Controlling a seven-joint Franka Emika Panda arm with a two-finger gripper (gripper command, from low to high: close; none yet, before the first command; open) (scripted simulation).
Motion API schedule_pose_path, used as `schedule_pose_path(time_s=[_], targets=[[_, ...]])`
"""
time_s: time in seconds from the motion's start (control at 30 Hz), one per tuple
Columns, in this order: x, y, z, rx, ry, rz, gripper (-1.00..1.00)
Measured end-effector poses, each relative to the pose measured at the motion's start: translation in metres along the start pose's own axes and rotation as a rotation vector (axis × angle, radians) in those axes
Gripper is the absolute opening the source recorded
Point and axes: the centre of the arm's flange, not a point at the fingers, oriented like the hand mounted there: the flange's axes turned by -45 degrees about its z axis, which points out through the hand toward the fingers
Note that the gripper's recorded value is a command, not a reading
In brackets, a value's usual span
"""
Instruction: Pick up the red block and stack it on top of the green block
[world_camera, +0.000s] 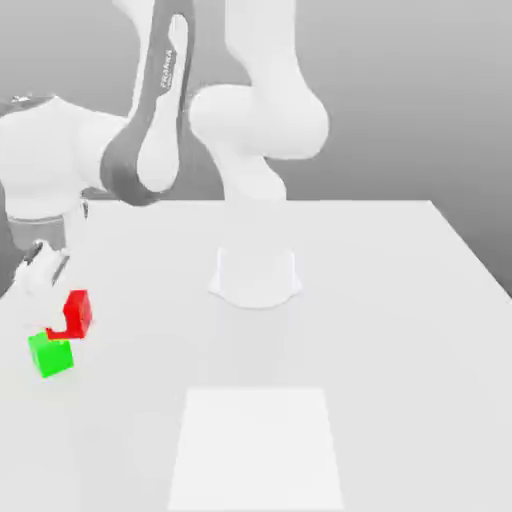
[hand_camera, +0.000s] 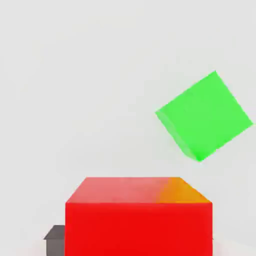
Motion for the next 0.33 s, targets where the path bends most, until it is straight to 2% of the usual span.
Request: schedule_pose_path(time_s=[0.2,0.23,0.33], targets=[[0.014,0.010,0.051,0.000,0.000,0.031,-1.00],[0.014,0.011,0.059,-0.001,0.000,0.031,1.00],[0.014,0.011,0.059,-0.001,0.000,0.031,1.00]])
